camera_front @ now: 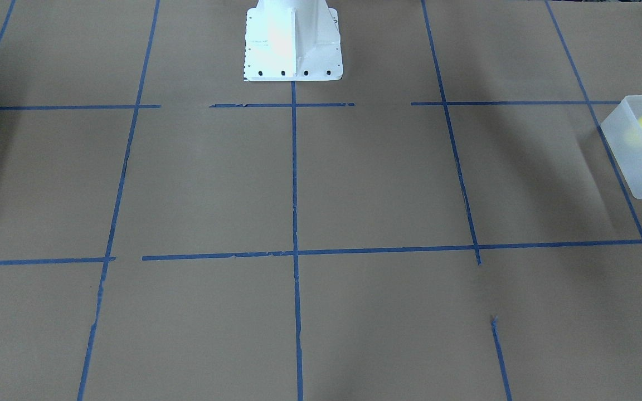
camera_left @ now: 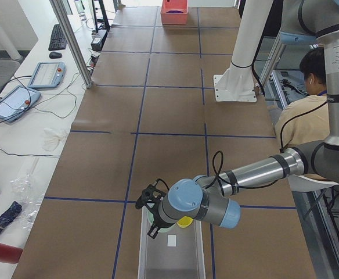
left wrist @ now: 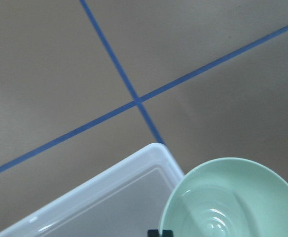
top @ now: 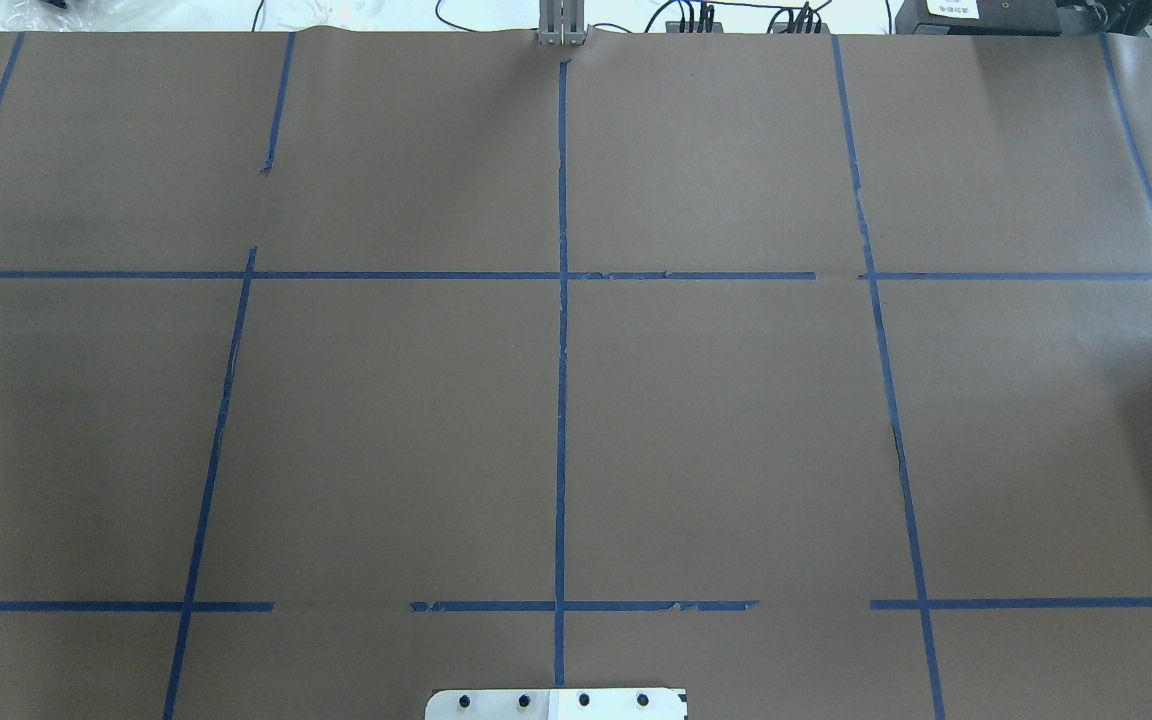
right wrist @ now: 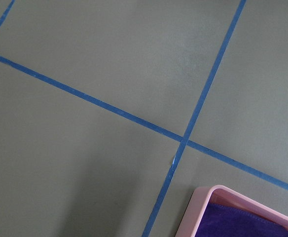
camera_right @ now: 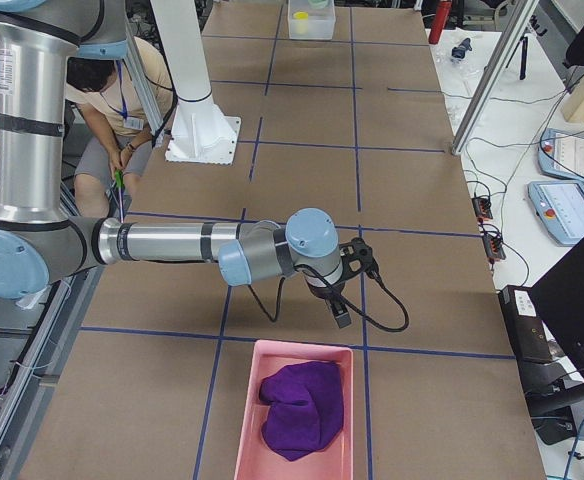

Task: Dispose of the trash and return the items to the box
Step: 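Carry the pale green bowl with the left gripper into the clear box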

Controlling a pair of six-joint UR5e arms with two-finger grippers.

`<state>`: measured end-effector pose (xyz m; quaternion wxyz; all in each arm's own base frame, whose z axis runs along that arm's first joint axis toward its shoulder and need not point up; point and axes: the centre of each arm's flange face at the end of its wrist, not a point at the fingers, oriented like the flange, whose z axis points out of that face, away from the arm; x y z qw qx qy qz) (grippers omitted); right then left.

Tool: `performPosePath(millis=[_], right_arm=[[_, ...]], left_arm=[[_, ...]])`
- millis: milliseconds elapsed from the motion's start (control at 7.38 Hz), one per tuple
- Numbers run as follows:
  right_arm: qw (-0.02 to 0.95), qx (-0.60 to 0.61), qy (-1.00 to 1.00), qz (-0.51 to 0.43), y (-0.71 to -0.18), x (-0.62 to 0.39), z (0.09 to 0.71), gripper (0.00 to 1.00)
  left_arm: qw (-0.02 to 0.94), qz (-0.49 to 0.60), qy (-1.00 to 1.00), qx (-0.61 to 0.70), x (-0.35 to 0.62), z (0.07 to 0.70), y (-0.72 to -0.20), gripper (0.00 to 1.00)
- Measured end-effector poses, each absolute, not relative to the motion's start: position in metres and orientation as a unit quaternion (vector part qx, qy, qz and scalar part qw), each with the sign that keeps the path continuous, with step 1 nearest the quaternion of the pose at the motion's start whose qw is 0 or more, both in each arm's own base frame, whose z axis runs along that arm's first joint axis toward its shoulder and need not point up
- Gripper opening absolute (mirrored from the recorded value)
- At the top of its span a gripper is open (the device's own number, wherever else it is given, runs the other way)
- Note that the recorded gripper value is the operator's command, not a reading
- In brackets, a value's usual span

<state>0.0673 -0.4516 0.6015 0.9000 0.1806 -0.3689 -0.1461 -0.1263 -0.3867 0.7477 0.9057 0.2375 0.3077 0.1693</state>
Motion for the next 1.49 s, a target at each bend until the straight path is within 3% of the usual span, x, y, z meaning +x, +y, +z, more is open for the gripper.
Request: performPosePath(millis=[542, 677, 813, 1219, 1490], right_arm=[[0.899, 0.180, -0.369, -0.151, -0.454, 0.063, 0.601, 1.00], [0.899, 0.180, -0.369, -0.153, -0.454, 0.061, 0.600, 1.00], [0.899, 0.180, -0.369, -0.154, -0.455, 0.061, 0.600, 1.00], [0.901, 0.174, -0.372, -0.137, -0.456, 0.059, 0.598, 1.00], [0.905, 0.168, -0.375, -0.115, -0.461, 0.058, 0.592, 1.00]], left_arm=[[0.918, 0.122, 0.290, 0.243, -0.126, 0.797, -0.347, 0.00], [0.918, 0.118, 0.293, 0.242, -0.124, 0.802, -0.338, 0.41], [0.917, 0.117, 0.294, 0.242, -0.122, 0.803, -0.335, 0.99], [0.912, 0.129, 0.288, 0.263, -0.121, 0.786, -0.345, 1.00], [0.911, 0.136, 0.296, 0.253, -0.117, 0.729, -0.389, 1.00]])
